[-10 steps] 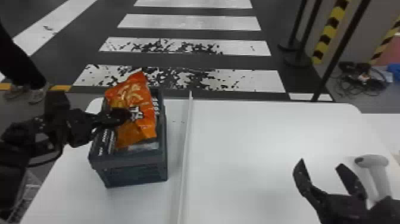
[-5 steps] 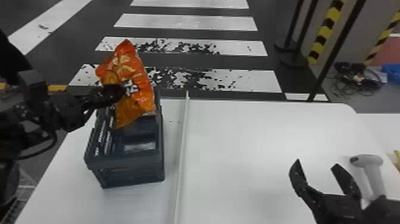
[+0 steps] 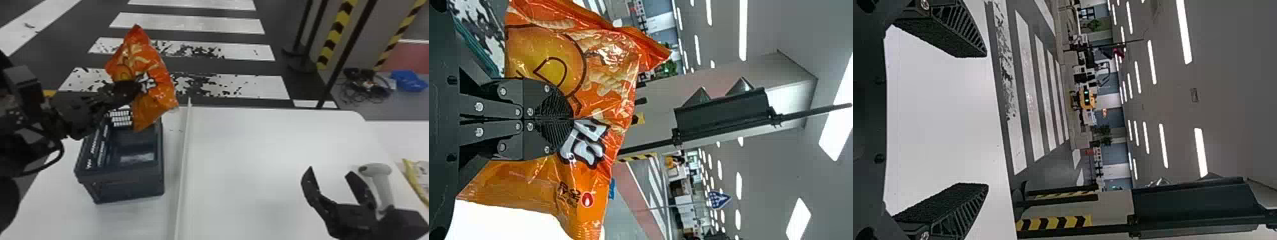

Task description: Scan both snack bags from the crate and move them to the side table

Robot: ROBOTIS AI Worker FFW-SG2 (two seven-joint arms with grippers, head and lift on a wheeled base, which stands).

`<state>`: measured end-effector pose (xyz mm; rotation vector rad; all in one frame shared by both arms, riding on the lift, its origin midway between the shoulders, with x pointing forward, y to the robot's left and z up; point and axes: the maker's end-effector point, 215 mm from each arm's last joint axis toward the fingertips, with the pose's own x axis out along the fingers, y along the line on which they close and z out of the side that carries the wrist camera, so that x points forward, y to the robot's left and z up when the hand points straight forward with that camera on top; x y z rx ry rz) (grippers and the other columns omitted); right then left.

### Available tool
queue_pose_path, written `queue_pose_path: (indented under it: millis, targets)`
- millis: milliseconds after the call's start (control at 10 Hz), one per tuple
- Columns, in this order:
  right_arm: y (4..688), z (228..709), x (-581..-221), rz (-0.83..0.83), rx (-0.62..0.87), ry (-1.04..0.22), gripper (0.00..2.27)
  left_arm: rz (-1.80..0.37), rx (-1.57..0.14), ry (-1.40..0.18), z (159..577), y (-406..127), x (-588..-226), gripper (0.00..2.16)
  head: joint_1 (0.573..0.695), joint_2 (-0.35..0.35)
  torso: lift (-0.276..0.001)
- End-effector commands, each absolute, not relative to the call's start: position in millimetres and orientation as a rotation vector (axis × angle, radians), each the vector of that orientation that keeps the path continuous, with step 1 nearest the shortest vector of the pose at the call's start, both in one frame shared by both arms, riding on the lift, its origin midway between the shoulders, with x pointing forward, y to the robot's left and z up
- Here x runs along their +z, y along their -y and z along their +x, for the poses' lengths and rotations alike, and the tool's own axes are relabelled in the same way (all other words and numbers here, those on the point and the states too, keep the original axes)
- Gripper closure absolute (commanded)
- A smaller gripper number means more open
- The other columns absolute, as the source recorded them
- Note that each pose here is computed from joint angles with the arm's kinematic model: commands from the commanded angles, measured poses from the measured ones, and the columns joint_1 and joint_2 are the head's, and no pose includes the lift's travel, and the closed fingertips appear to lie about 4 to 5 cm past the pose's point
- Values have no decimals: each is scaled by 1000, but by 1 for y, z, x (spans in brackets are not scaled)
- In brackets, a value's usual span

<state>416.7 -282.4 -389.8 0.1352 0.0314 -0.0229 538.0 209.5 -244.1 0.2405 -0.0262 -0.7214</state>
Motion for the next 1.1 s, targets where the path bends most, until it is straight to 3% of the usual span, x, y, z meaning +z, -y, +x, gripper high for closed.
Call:
queue_pose_path:
  millis: [0, 200, 500, 800, 1000]
  targets:
    - [282, 417, -385, 133, -22, -23, 60, 200, -748, 35, 525, -183, -240, 2135, 695, -81, -99]
    - [284, 417, -378, 125, -25, -13, 60, 157, -827, 35, 510, -129, -244, 2135, 695, -116, -99]
    - [296, 414, -375, 122, -53, -10, 60, 130, -937, 41, 495, -41, -253, 2135, 695, -231, -99]
    - [311, 413, -369, 119, -87, 5, 63, 161, -1055, -90, 467, 38, -329, 2135, 695, -341, -99]
    - [317, 414, -366, 118, -107, 15, 63, 183, -1108, -165, 450, 79, -377, 2135, 695, -350, -99]
